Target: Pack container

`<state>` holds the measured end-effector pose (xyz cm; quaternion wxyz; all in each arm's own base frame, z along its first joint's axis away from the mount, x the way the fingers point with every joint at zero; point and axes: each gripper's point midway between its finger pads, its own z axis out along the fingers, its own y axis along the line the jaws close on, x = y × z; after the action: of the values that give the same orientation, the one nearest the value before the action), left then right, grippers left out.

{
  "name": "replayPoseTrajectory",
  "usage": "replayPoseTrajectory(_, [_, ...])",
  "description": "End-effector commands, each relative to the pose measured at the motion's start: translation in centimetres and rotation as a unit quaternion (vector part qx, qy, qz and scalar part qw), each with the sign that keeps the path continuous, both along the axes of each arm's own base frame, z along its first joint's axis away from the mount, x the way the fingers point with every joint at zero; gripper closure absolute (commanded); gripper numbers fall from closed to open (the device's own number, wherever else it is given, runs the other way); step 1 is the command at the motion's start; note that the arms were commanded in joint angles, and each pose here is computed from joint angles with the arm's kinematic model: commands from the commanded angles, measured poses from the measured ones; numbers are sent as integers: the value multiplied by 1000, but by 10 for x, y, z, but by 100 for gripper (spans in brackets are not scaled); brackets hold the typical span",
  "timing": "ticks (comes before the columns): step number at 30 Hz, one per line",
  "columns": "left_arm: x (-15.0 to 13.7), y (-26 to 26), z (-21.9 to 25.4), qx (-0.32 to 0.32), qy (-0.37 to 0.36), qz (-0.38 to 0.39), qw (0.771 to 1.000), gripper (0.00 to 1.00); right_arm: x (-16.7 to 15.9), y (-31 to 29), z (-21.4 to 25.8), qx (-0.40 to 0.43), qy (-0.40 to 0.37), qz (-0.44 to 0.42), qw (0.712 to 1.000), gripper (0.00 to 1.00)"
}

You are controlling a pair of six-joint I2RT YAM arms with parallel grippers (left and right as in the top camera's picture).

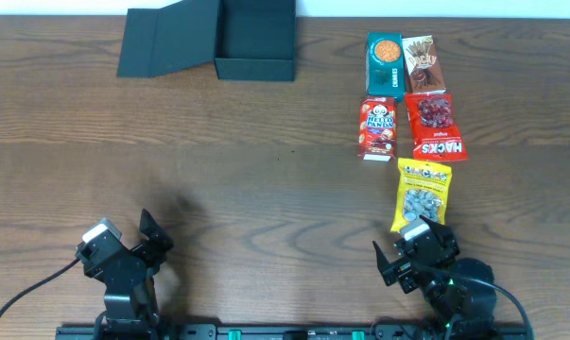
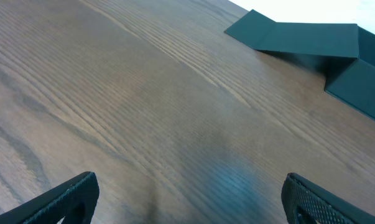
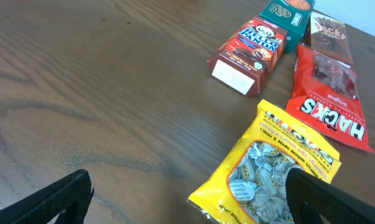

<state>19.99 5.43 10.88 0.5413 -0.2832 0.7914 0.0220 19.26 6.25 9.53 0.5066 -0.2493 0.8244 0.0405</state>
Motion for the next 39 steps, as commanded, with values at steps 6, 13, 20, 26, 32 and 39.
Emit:
replayPoseTrajectory(6, [-2,1,-8,7,14,-1,1000,5,0,-2,-3,-7,-2,-2,1000,1])
replayPoseTrajectory(13, [-2,1,-8,7,14,-1,1000,5,0,-2,-3,-7,-2,-2,1000,0])
replayPoseTrajectory(20, [-2,1,-8,7,14,-1,1000,5,0,-2,-3,-7,-2,-2,1000,1])
replayPoseTrajectory(26, [-2,1,-8,7,14,-1,1000,5,0,-2,-3,-7,-2,-2,1000,1])
replayPoseTrajectory(32, [-2,1,-8,7,14,-1,1000,5,0,-2,-3,-7,-2,-2,1000,1])
replayPoseTrajectory(39, [-2,3,-7,9,12,4,1000,5,0,-2,-3,-7,-2,-2,1000,1])
